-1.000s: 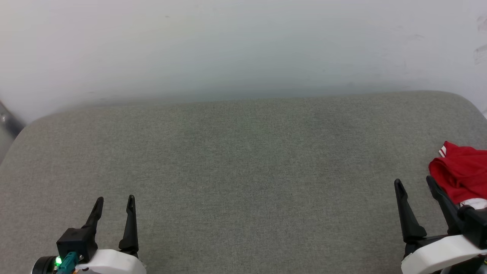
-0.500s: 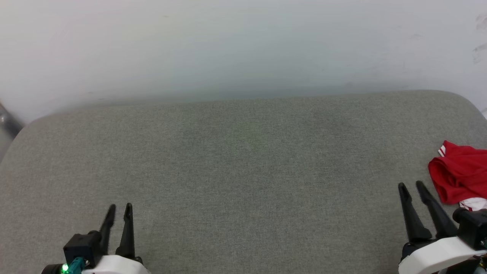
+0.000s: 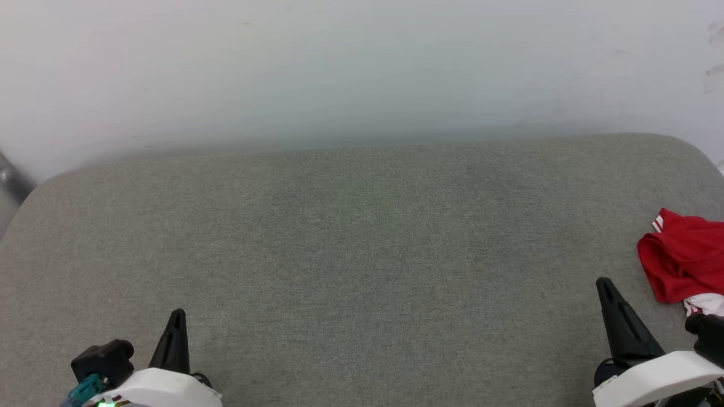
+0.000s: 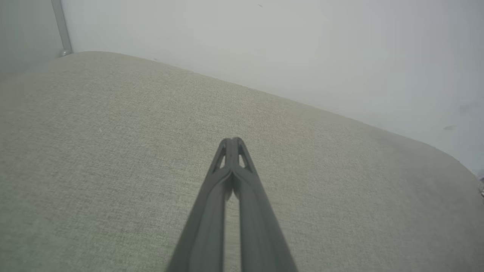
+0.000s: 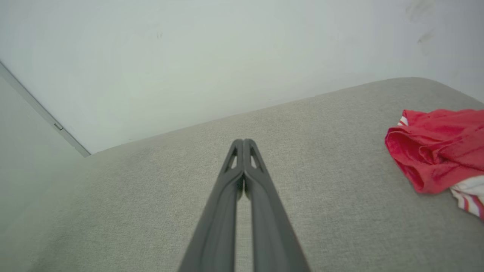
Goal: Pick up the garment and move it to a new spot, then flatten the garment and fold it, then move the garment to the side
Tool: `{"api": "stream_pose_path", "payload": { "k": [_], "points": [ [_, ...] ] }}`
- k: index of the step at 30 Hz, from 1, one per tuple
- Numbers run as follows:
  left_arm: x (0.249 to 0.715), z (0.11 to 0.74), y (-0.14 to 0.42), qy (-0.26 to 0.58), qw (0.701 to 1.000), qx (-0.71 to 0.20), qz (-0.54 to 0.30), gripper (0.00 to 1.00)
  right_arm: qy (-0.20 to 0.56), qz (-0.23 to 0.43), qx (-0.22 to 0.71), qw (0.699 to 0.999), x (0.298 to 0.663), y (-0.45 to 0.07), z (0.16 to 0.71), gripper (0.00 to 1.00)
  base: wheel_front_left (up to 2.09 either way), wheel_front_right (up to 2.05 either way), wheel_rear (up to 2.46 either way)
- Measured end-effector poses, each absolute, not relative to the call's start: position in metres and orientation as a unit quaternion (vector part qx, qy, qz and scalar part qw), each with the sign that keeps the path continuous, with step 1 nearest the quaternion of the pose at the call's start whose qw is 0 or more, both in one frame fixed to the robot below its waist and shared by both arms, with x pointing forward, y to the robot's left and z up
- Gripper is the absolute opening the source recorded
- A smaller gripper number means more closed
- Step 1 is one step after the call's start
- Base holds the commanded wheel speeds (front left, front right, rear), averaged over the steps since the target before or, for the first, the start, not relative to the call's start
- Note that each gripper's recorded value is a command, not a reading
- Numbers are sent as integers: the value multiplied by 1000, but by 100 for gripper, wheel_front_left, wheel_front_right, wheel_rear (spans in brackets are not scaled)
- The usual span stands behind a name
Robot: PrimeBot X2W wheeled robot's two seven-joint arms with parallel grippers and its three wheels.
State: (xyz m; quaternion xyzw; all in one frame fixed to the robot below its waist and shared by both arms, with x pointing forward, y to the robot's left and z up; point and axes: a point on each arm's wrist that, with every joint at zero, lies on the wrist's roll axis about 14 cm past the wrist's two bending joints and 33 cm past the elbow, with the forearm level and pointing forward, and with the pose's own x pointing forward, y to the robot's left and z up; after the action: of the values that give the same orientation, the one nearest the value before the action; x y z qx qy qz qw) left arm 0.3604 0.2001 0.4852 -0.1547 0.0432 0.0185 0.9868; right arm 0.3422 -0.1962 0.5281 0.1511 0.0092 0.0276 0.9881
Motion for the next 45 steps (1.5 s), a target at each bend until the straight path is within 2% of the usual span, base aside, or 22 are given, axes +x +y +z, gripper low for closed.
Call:
{"api": "stream_pose_path", "payload": {
  "k": [23,45],
  "points": [
    [370,480,200,67,938,-338,34,0,10,26,334,942,356,-197,523,0,0,0,0],
    [376,483,198,66,880,-469,33,0,12,17,464,885,364,-199,515,0,0,0,0]
  ]
}}
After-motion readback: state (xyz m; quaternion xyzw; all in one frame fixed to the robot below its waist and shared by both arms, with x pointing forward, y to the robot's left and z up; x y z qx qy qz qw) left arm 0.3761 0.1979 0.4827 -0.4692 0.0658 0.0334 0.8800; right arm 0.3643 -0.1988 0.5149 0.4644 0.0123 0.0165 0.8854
